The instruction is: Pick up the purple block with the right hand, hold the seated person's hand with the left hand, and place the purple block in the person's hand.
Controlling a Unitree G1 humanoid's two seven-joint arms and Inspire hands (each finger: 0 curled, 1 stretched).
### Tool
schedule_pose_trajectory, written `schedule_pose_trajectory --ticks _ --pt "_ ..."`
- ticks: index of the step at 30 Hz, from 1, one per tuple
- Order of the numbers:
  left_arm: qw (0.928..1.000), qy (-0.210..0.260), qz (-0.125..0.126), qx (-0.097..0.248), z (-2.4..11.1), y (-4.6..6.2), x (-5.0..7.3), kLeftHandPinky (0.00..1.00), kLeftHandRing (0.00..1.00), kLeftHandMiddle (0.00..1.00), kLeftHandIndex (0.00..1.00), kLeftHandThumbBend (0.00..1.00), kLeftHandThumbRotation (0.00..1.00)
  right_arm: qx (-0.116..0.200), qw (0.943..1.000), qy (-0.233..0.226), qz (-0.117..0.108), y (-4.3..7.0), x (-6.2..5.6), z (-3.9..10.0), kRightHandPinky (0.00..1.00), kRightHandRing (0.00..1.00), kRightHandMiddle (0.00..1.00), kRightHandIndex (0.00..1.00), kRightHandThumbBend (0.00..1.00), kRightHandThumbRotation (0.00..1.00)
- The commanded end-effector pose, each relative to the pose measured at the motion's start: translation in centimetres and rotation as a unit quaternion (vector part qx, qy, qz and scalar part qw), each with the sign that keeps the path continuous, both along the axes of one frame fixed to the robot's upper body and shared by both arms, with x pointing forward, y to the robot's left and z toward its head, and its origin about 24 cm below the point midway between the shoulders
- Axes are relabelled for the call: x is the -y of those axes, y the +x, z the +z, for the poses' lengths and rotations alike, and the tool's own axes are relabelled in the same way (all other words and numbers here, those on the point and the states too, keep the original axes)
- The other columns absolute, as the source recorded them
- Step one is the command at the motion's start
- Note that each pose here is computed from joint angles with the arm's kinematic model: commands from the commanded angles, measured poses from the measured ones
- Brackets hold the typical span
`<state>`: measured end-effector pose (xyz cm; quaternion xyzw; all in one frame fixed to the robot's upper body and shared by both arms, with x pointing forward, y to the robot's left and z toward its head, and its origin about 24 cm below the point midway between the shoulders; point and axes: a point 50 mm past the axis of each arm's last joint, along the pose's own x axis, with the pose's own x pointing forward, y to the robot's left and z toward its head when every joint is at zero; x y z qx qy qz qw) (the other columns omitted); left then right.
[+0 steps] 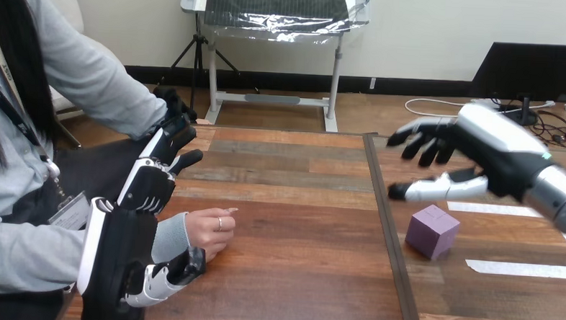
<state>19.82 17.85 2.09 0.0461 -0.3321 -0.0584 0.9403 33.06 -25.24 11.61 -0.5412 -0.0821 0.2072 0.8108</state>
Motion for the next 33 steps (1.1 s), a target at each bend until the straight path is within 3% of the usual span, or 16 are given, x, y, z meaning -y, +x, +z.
schedule_pose_trajectory --ticks 1,19,33 --pt "0.9994 0.007 -0.007 0.033 1.4 1.5 0.2 0.83 0.91 0.93 0.9 1.0 0.75 0.06 0.9981 0.016 -0.002 0.2 0.2 2.8 0.57 0.61 0.68 0.75 0.98 0.69" --pt "0.9994 0.005 -0.008 0.033 1.4 1.6 0.3 0.83 0.91 0.92 0.89 1.0 0.75 0.09 0.9953 0.031 -0.015 0.1 0.6 3.6 0.55 0.59 0.66 0.76 1.0 0.71" --pt "0.9995 0.001 -0.011 0.029 1.3 1.6 0.4 0.83 0.91 0.92 0.89 1.0 0.74 0.106 0.9909 0.056 -0.061 1.0 1.4 2.5 0.73 0.8 0.78 0.82 1.0 0.72"
